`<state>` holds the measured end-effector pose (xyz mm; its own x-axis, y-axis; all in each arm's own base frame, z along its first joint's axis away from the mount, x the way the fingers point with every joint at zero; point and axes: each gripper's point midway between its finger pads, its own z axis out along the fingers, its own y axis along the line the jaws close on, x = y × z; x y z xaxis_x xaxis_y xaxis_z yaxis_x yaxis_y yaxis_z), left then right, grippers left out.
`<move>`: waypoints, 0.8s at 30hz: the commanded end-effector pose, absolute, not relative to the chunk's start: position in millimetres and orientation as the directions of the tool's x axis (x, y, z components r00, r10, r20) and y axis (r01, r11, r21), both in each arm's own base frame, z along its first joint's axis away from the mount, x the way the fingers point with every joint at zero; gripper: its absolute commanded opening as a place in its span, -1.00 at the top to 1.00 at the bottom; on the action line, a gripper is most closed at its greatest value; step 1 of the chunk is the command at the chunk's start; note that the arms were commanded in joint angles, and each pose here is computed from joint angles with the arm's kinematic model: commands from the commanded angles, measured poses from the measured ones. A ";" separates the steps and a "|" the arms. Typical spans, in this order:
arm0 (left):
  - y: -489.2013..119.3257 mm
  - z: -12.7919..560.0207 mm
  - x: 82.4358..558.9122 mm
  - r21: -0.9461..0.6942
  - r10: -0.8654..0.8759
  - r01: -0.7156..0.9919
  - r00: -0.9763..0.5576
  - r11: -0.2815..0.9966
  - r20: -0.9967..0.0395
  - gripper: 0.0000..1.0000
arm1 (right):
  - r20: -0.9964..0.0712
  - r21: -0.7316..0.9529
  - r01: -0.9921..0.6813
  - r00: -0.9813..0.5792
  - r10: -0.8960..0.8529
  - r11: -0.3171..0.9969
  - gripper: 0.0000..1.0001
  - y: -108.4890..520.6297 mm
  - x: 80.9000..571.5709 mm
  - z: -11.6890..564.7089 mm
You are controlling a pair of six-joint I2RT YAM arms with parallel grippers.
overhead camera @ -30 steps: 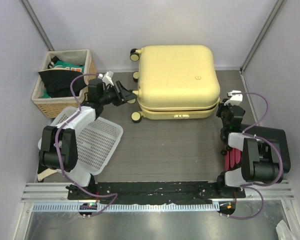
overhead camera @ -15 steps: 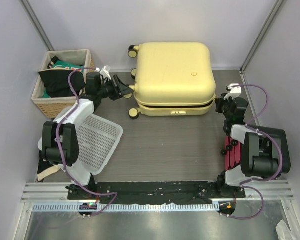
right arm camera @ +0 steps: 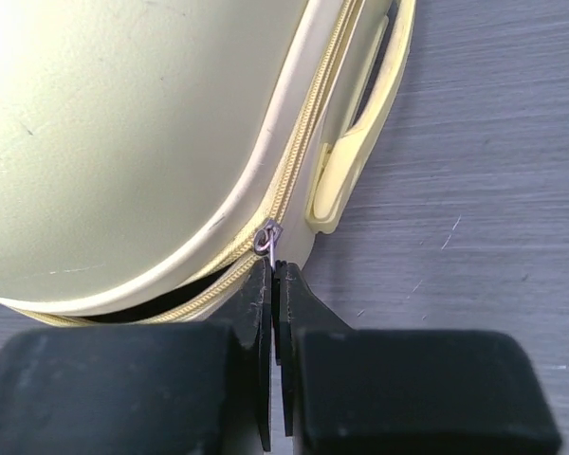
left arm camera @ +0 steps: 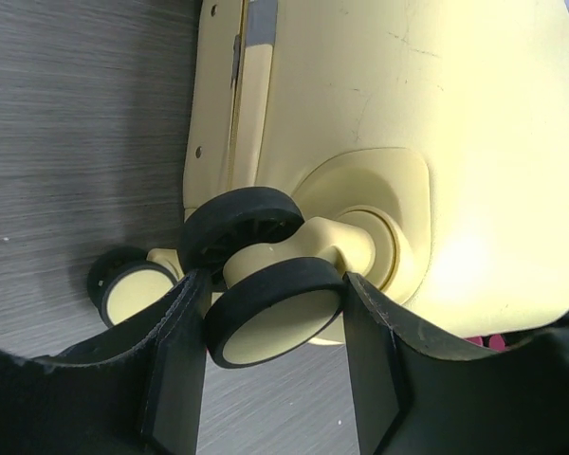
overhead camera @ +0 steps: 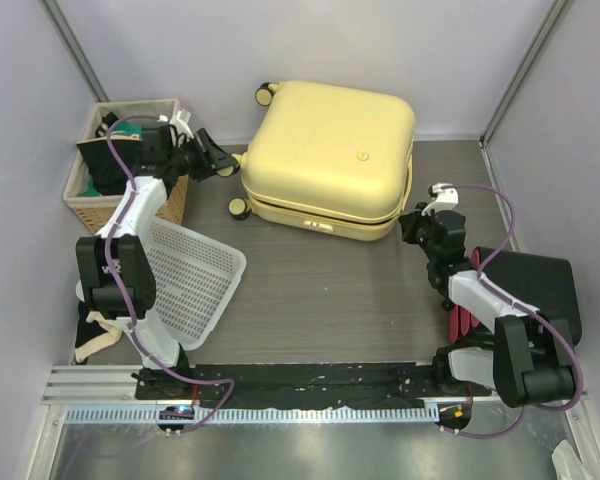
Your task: Open, take out, and arrange the luggage
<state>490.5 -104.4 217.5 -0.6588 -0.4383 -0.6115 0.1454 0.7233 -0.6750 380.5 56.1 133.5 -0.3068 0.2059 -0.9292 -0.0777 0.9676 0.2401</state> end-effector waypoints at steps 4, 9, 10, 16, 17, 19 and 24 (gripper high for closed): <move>-66.0 271.8 509.8 -0.547 -0.426 0.185 -0.446 0.816 -0.787 1.00 | -0.982 0.093 0.253 -0.137 0.131 0.963 0.98 -15.5 378.6 165.6; -64.6 252.5 507.6 -0.546 -0.424 0.159 -0.467 0.823 -0.776 1.00 | -0.993 -0.048 0.240 -0.114 -0.021 0.970 0.98 -23.0 387.8 173.9; -63.7 250.2 507.4 -0.542 -0.422 0.155 -0.468 0.826 -0.776 1.00 | -0.994 -0.075 0.224 -0.098 -0.054 0.972 0.98 -22.4 392.6 177.7; -58.3 232.4 508.7 -0.523 -0.407 0.123 -0.489 0.843 -0.772 1.00 | -0.973 -0.224 0.125 -0.078 -0.215 0.967 0.98 -20.6 414.5 189.0; -57.9 231.3 508.6 -0.521 -0.405 0.121 -0.491 0.845 -0.771 1.00 | -0.974 -0.224 0.117 -0.064 -0.218 0.967 0.98 -21.4 418.0 195.7; -56.8 229.1 509.3 -0.514 -0.401 0.114 -0.492 0.850 -0.773 1.00 | -0.972 -0.231 0.070 -0.046 -0.228 0.970 0.98 -19.8 423.0 200.8; -53.5 227.6 509.3 -0.498 -0.389 0.107 -0.491 0.861 -0.779 1.00 | -0.973 -0.230 0.020 -0.028 -0.230 0.973 0.99 -36.4 438.0 211.7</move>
<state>482.2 -106.9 203.4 -0.6676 -0.3877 -0.6356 0.1677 0.7535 -0.6357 406.0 27.2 135.0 -0.2151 -0.1635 -0.9628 -0.1779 0.9760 -0.1260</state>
